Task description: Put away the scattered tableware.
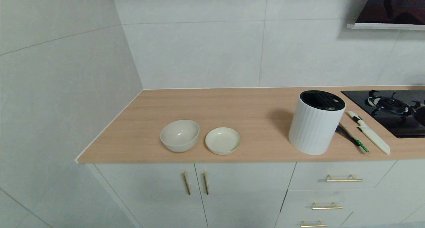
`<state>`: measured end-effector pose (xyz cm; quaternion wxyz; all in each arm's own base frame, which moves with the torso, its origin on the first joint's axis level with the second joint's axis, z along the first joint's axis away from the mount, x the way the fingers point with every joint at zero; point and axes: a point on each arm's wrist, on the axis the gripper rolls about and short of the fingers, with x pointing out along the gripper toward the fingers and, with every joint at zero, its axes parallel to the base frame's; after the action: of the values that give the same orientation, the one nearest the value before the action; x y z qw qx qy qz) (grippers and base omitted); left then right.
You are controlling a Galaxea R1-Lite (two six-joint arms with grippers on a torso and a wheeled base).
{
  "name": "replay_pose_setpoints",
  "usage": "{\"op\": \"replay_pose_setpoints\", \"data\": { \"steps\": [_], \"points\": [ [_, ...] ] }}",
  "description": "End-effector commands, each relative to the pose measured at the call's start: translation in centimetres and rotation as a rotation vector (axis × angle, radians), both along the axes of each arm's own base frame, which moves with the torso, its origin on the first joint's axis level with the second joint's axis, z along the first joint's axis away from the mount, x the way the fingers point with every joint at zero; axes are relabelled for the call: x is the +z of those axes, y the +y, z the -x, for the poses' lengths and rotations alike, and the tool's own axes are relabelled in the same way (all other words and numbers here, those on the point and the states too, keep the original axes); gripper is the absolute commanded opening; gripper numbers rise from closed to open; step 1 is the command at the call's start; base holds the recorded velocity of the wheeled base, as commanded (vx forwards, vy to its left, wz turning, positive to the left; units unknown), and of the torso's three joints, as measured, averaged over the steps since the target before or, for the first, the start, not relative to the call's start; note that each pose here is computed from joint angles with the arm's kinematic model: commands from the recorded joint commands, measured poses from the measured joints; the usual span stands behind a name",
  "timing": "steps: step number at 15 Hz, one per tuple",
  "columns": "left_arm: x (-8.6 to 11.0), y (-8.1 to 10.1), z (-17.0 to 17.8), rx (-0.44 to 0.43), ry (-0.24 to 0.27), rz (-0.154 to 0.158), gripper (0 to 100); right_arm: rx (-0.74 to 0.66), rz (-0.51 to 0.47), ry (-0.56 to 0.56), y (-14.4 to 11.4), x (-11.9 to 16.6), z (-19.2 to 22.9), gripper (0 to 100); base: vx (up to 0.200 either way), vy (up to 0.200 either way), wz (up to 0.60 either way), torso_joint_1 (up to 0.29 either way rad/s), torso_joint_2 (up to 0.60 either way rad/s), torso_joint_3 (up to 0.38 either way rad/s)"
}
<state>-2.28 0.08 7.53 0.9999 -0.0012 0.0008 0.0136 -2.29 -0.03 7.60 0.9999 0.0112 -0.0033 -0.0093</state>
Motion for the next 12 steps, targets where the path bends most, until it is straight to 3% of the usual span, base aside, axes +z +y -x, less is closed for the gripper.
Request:
{"op": "replay_pose_setpoints", "data": {
  "steps": [1, 9, 12],
  "points": [
    [0.00, 0.00, 0.00, 0.000, 0.000, 0.001, 100, 0.000, 0.001, 0.000, 0.00, 0.01, -0.01, 100, 0.000, 0.200, 0.00, 0.002, -0.01, 0.007],
    [0.00, 0.00, 0.00, 0.000, 0.000, -0.001, 100, 0.000, -0.001, 0.000, 0.00, 0.01, -0.01, 100, 0.000, 0.200, 0.00, 0.004, 0.00, 0.002],
    [0.00, 0.00, 0.00, 0.000, 0.000, -0.001, 100, 0.000, -0.001, 0.000, 0.00, 0.01, -0.01, 100, 0.000, 0.000, 0.00, 0.000, 0.00, 0.000]
  ]
}}
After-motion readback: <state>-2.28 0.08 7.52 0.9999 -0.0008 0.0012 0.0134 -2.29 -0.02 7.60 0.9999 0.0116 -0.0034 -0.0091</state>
